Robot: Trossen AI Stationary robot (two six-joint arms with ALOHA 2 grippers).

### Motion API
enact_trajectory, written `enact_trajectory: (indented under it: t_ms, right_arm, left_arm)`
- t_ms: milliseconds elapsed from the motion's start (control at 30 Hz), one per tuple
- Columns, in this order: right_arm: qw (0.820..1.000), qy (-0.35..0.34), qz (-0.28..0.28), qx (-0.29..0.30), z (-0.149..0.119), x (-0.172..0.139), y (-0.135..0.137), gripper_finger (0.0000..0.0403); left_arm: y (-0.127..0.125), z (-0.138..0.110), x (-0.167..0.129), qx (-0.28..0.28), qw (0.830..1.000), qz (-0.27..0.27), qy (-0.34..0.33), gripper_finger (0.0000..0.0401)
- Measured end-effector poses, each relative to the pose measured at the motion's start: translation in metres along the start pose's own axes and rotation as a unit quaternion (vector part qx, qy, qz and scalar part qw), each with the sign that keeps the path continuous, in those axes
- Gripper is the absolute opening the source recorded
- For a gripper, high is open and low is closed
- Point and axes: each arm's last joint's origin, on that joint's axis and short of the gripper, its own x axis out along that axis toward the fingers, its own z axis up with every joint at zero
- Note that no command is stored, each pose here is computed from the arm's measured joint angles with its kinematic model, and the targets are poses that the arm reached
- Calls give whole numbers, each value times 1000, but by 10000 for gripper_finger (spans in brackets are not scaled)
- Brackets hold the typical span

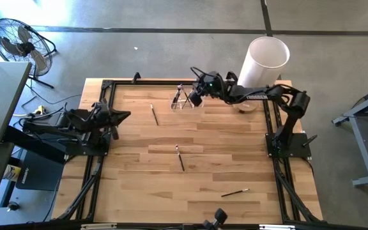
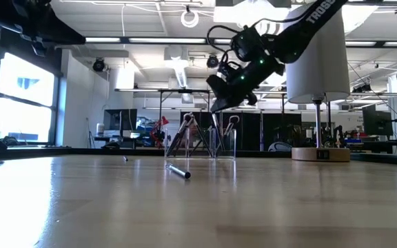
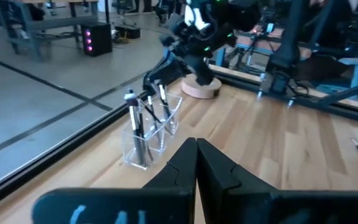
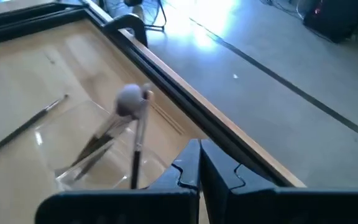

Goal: Pick & Place Makeup Brushes
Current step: Put the black eyeshadow brush into the transparent organizer

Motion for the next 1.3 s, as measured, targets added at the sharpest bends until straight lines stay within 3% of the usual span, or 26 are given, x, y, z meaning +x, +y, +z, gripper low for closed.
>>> enact_trajectory:
  t_ms: [133, 267, 500, 633, 833, 933, 1100, 1167, 1300]
  right_arm:
    - [1000, 4, -16, -2, -2, -1, -1, 4]
    - [1000, 12, -15, -19, 5, -6, -3, 28]
    - [998, -1, -26, -59, 28, -40, -9, 102]
    - [997, -1, -12, -74, 39, -65, -11, 139]
    - [993, 55, 62, -85, 39, -99, -11, 153]
    - [988, 108, 80, -70, 30, -110, -13, 153]
    - [974, 201, 89, -56, 14, -121, -15, 154]
    - [967, 231, 91, -57, 9, -123, -15, 154]
    - [957, 274, 80, -41, 1, -127, -13, 154]
  left_arm:
    - [-1, -1, 3, 3, 1000, 8, 7, 0]
    - [-3, -2, 7, -34, 999, 34, 14, 0]
    - [-18, -6, 31, -18, 997, 57, 48, 0]
    - [-28, -3, 48, -25, 996, 80, 28, 0]
    - [-38, 6, 70, -80, 978, 187, -43, 5]
    - [-36, 18, 82, -106, 966, 230, -51, 22]
    - [-24, 44, 105, -100, 972, 214, -5, 74]
    - [-16, 49, 117, -122, 966, 227, 15, 100]
    - [18, 50, 132, -236, 922, 300, 64, 158]
